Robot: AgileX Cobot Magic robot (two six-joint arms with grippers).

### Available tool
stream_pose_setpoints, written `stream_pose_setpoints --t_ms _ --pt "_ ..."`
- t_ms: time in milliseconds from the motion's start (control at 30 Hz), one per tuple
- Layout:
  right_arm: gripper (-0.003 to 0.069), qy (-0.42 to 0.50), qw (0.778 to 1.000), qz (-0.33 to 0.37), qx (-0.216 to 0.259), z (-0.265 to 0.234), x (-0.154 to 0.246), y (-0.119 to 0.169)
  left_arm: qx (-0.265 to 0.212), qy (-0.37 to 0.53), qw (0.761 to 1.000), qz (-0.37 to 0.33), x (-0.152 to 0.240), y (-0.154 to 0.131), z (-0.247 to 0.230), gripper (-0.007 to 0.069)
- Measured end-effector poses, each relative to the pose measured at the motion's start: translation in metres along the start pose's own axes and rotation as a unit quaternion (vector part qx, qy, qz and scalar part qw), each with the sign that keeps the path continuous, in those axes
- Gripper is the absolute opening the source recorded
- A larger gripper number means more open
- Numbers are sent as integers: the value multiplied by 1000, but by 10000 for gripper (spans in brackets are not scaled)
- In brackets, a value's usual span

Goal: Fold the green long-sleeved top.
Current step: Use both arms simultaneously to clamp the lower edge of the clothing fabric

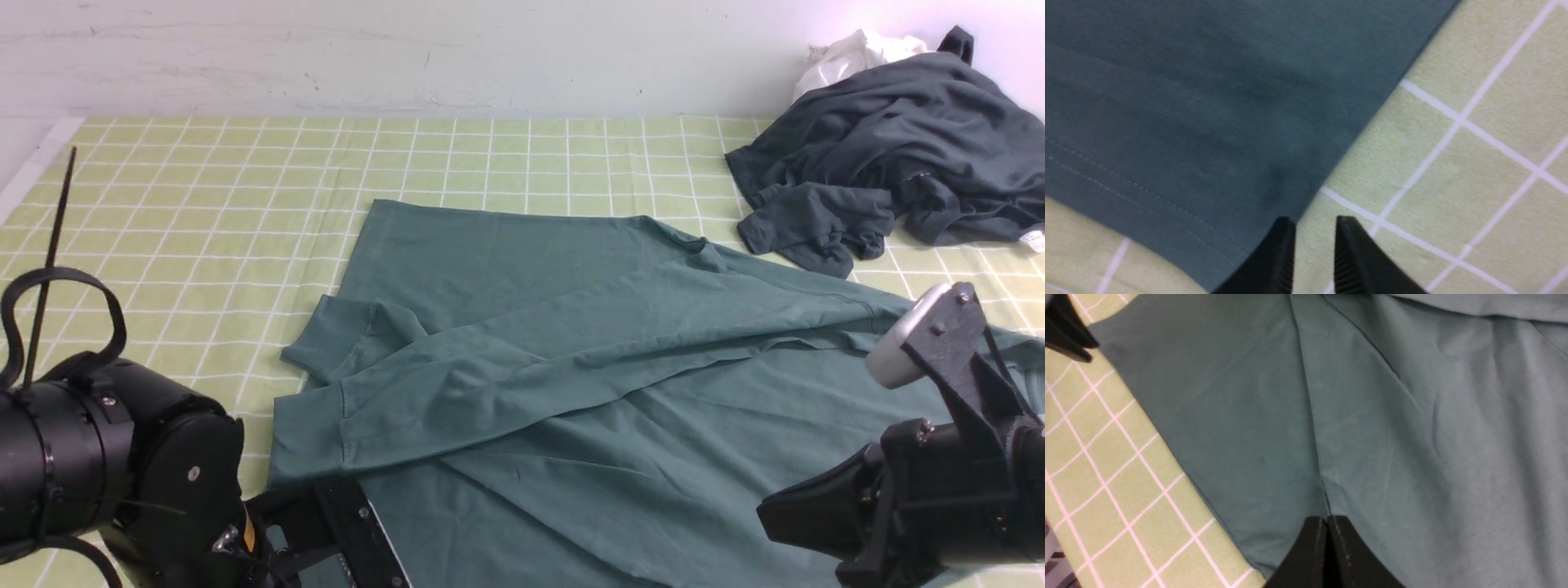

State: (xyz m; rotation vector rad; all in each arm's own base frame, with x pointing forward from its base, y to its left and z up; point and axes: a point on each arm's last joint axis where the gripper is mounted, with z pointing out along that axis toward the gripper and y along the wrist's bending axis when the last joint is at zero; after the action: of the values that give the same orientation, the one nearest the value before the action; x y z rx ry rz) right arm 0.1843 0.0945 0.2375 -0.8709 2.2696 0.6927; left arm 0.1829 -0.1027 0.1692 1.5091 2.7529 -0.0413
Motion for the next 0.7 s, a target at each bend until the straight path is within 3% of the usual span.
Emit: stream_pose_setpoints --t_ms 167,300,367,500,600,700 --pt "-10 1 1000 -1 -6 0 0 1 -20 12 999 47 -5 8 17 401" --pt "-10 2 1000 0 -11 0 0 2 -12 25 998 56 -8 10 23 424" --pt "-10 3 1000 0 -13 0 0 2 -10 27 998 61 -9 10 24 402" --pt "-10 3 1000 0 -13 0 1 2 -16 22 997 67 -11 12 21 238" --pt "-10 3 1000 0 -13 0 1 2 -18 14 998 60 -12 12 19 74" --pt "-10 3 1000 0 -13 0 1 2 -19 5 998 52 -11 10 12 9"
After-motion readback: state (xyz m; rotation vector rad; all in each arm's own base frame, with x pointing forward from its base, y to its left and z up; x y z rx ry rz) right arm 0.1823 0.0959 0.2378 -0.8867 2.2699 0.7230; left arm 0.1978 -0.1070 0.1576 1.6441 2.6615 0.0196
